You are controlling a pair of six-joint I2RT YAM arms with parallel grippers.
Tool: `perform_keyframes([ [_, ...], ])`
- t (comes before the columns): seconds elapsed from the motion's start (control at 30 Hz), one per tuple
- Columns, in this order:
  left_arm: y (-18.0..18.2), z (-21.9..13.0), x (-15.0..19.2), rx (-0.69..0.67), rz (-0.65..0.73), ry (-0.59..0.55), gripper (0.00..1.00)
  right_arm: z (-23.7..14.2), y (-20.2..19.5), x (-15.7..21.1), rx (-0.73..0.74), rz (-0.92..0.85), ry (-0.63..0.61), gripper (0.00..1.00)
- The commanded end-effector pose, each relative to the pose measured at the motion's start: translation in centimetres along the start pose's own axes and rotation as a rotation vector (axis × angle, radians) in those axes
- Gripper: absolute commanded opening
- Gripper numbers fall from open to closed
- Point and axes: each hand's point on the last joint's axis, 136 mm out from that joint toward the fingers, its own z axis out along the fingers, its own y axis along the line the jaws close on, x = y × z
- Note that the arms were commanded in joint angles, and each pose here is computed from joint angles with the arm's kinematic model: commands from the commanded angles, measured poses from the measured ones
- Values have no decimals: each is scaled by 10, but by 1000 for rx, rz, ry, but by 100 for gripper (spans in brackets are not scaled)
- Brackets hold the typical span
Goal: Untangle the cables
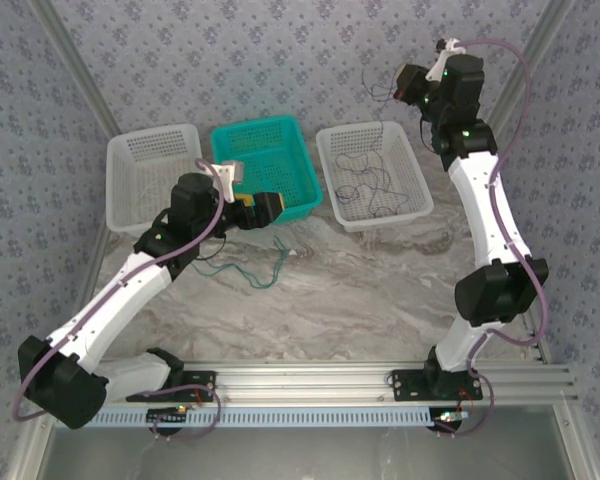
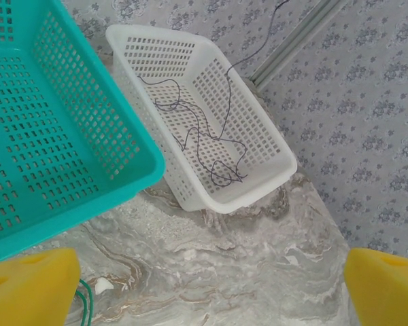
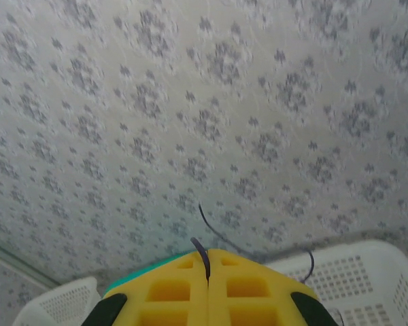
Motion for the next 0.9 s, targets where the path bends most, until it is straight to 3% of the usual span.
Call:
perform_keyframes([
  [0.0, 3, -4, -3, -23, 13, -23, 99, 6, -13, 58, 38, -28, 142, 0],
  [0.13, 13, -10, -3, -80, 5, -36, 99, 16, -35, 125, 87, -33, 294, 6],
  [0.27, 30, -18, -1, -173, -14, -59, 99, 24, -56, 176, 143, -32, 405, 21],
  [0.47, 72, -31, 10, -347, -123, -64, 99, 18, -52, 159, 155, -53, 355, 38],
  [0.67, 114, -40, 33, -432, -331, -72, 99, -13, 1, 118, 22, -41, 272, 43],
  [0.77, 153, -57, 57, -568, -479, -73, 99, -39, 47, 131, -109, -73, 289, 46],
  [0.87, 192, -79, 90, -713, -615, -67, 99, -65, 93, 167, -249, -119, 337, 48],
])
